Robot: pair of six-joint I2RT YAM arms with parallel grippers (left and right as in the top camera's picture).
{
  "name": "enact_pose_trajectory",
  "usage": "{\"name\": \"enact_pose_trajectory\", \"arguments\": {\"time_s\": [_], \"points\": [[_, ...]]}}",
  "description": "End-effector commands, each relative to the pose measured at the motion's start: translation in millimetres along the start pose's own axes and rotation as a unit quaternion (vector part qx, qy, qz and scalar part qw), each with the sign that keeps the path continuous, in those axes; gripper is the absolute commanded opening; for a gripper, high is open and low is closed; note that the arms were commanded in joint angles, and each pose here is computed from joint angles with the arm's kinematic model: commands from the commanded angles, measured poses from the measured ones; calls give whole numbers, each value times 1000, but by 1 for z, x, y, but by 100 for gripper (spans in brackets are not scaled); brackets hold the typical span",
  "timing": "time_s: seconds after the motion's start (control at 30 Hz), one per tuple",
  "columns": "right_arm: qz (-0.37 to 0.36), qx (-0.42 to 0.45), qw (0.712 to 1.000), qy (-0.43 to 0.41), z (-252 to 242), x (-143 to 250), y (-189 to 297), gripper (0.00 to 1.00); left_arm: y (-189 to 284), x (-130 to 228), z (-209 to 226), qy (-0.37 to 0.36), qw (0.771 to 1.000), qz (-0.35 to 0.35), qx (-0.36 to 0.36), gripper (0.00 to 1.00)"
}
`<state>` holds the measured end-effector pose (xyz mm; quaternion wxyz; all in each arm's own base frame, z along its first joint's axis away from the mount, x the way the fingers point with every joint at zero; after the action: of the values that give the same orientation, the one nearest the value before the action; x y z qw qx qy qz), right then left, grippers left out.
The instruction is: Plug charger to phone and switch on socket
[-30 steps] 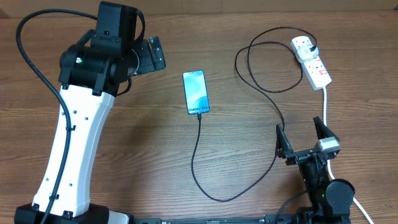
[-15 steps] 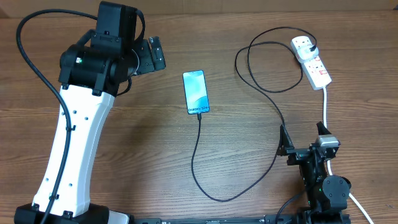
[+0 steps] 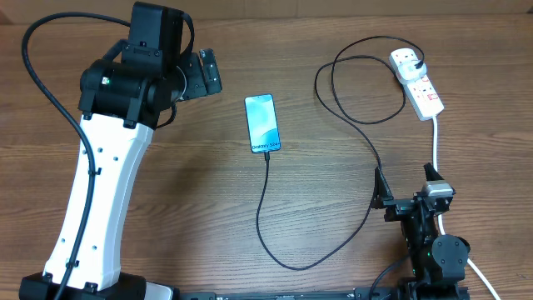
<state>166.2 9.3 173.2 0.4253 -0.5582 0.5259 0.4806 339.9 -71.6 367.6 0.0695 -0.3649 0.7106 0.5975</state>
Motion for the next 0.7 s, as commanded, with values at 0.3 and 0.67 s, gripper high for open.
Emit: {"name": "enact_pose_trajectory", "arguments": {"time_s": [0.3,0.67], "points": [[-2,2,1000,19,0,2,0,100,-2,-1,2,-4,1000,-3,-8,100],[-4,2,1000,19,0,1,0,100,-2,-1,2,-4,1000,-3,-8,100]]}}
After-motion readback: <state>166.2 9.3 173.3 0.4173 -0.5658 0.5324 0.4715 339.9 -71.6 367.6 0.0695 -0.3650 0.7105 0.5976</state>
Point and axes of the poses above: each gripper's point midway between its finger pads, its own y axis back along the fingers, its own z axis along the line the jaws close on, x = y × z, the point moved 8 cm from there along y, back along the fingers, and after that the axes turned 12 degrees about y, right-handed, at the moved point
